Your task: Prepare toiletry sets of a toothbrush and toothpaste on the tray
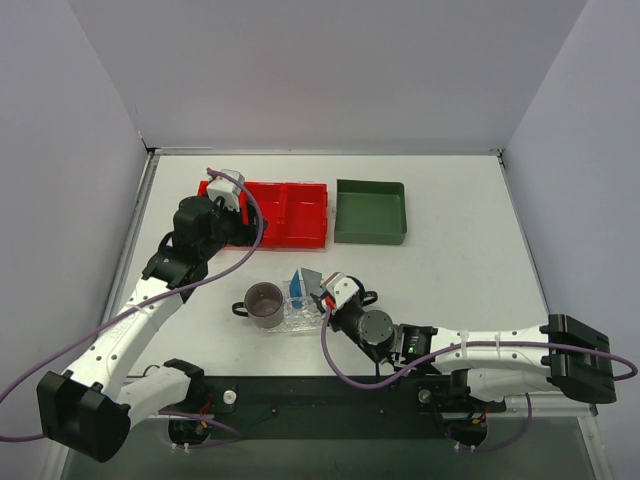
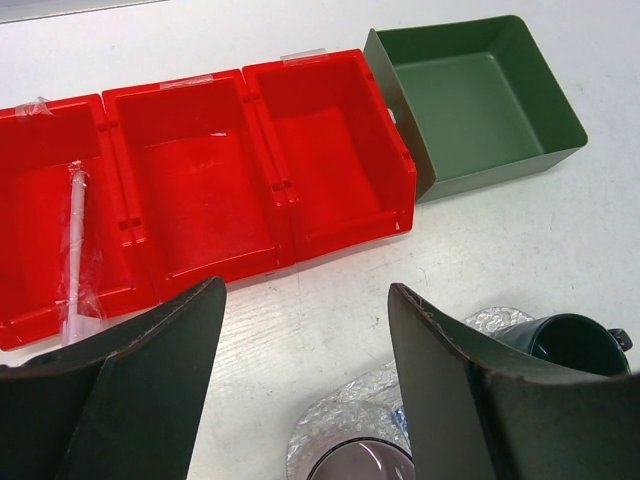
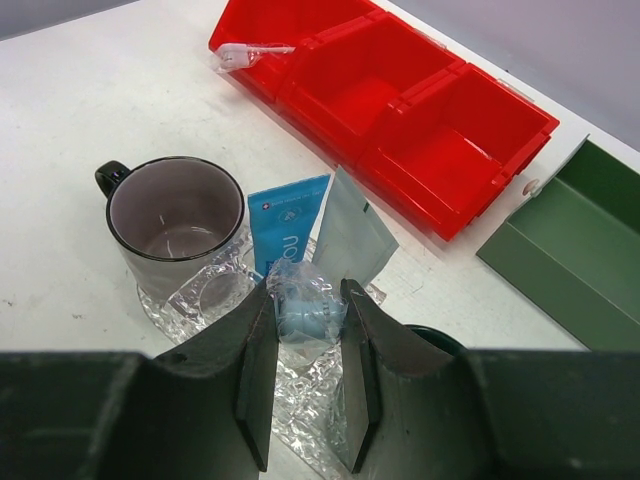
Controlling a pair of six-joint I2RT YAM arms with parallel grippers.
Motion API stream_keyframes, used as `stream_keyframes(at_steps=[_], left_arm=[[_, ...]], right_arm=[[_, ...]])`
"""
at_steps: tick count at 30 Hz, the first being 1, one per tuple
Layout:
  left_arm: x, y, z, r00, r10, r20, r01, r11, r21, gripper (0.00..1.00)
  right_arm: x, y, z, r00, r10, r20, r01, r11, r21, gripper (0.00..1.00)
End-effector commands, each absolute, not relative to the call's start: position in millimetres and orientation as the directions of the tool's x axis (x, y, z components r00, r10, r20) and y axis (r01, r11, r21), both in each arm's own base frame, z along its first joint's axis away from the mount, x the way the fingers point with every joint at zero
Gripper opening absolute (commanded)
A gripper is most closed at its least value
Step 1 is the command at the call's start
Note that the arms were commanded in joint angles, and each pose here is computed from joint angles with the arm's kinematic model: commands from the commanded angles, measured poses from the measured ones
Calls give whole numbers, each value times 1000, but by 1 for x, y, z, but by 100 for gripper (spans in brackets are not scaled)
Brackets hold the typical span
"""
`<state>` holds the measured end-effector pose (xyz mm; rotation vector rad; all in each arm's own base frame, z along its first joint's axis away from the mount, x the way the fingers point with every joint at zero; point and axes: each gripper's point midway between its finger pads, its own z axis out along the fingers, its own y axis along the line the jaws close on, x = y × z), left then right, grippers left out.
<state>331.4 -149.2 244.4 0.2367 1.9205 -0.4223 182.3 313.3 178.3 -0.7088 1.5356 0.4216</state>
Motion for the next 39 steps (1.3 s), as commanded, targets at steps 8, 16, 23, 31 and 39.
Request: stream_keyframes(at_steps=[8, 16, 23, 31, 39], left_arm=[[334, -150, 257, -344, -36, -938, 373, 912, -172, 76], [335, -151, 256, -347, -35, -937, 375, 911, -173, 76], [335, -151, 256, -349, -34, -936, 374, 911, -173, 76], [336, -151, 257, -351, -45, -935, 366, 913, -181, 76], [337, -121, 266, -335, -134, -933, 246, 943, -224, 76]], right_arm=[[177, 311, 199, 13, -96, -995, -643, 761, -82, 41], [176, 306, 202, 11, -99, -995, -630, 772, -83, 51], [170, 305, 219, 14, -61, -998, -647, 761, -56, 56], [167, 296, 233, 7, -1, -1000, -650, 760, -5, 63], [164, 299, 249, -45, 53, -998, -660, 748, 70, 66]])
